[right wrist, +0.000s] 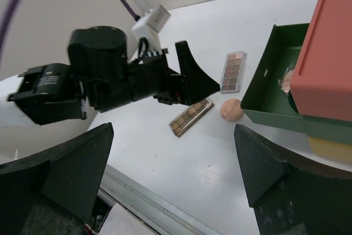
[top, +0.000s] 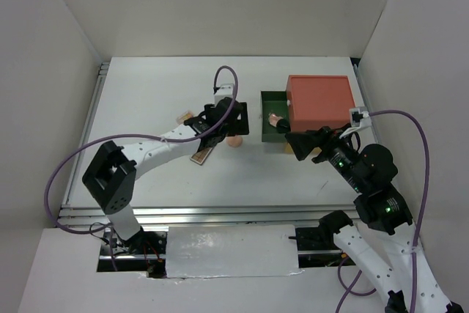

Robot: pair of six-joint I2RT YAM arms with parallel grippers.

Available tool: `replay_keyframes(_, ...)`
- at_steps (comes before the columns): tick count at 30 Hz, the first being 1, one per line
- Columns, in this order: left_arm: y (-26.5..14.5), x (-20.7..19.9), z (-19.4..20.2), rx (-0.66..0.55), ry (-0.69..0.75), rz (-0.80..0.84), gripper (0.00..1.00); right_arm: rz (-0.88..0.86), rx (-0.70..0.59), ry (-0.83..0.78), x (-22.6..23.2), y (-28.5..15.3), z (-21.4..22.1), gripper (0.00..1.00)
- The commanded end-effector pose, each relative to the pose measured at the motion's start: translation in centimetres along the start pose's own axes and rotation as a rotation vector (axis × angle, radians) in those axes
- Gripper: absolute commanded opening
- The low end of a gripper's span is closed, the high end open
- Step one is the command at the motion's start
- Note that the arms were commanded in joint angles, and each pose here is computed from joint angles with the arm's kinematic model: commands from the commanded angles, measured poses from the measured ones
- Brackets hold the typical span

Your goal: Organize the makeup

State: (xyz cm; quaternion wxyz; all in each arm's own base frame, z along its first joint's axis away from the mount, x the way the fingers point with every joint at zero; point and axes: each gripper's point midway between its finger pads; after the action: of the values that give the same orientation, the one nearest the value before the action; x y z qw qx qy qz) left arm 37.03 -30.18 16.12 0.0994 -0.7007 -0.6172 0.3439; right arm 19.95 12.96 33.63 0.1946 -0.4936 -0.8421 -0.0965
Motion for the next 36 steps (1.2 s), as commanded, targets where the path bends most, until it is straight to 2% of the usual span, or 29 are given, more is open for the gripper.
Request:
replay_keyframes(1, 1.5, 0.2, 1.0, 0.006, 0.004, 0.027, 0.92, -0.056, -0.03, -0.004, 1.2, 0.4, -1.0, 0.99)
replay_keyframes(2, 2.5, 0.3, 1.9, 0.03, 0.021, 0.025, 0.88, -0.068, -0.019, 0.001, 1.4, 0.5, -0.8, 0.98)
replay_keyframes(7, 5.6, 0.2, 4.3, 0.108, 0.078, -0.002, 0.83, -0.067, -0.016, 0.005, 1.3, 0.6, -0.6, 0.98)
replay_keyframes(9, 7.0, 1.1, 5.5, 0.146, 0.08, -0.02, 0.74, -0.066, -0.01, 0.004, 1.2, 0.6, -0.4, 0.99)
replay_keyframes(11, 7.9, 1.6, 6.3, 0.165, 0.072, -0.023, 0.71, -0.066, -0.007, 0.001, 1.1, 0.6, -0.2, 0.98)
replay_keyframes(18, 9.2, 4.2, 7.8, 0.205, 0.057, -0.108, 0.62, -0.062, -0.006, -0.004, 0.9, 0.7, 0.0, 0.98)
replay_keyframes(20, 9.6, 4.6, 8.6, 0.229, 0.061, -0.111, 0.5, -0.072, -0.006, -0.002, 1.1, 0.7, 0.0, 0.99)
replay_keyframes(22, 9.8, 4.7, 9.2, 0.242, 0.06, -0.107, 0.34, -0.07, -0.005, 0.0, 1.1, 0.8, 0.1, 0.99)
replay_keyframes(24, 9.6, 4.7, 9.4, 0.253, 0.061, -0.104, 0.24, -0.072, -0.002, 0.002, 1.1, 0.8, 0.1, 0.98)
replay_keyframes(25, 9.3, 4.4, 9.0, 0.245, 0.056, -0.091, 0.16, -0.071, -0.003, 0.002, 1.1, 0.8, 0.1, 0.98)
replay_keyframes(27, 8.5, 4.6, 8.8, 0.24, 0.049, -0.088, 0.11, -0.072, -0.006, 0.0, 1.1, 0.8, 0.0, 0.98)
replay_keyframes(33, 3.4, 2.6, 2.7, 0.102, 0.02, 0.0, 0.11, -0.067, -0.006, 0.0, 1.0, 0.8, 0.1, 0.98)
replay_keyframes(36, -0.1, -0.2, -1.3, 0.028, 0.016, 0.123, 0.14, -0.069, -0.007, 0.003, 1.1, 0.9, 0.0, 0.98)
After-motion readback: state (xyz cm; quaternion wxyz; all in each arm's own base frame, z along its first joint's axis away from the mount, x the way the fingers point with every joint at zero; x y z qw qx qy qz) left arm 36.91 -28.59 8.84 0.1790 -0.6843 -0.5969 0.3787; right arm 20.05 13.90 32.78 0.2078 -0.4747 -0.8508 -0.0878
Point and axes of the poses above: each gripper's point midway between its finger pads, its own y axis out along the fingers, its own x axis along the line the jaws close on, z = x × y, and after that the axes turned 7 degrees about -y, right-handed
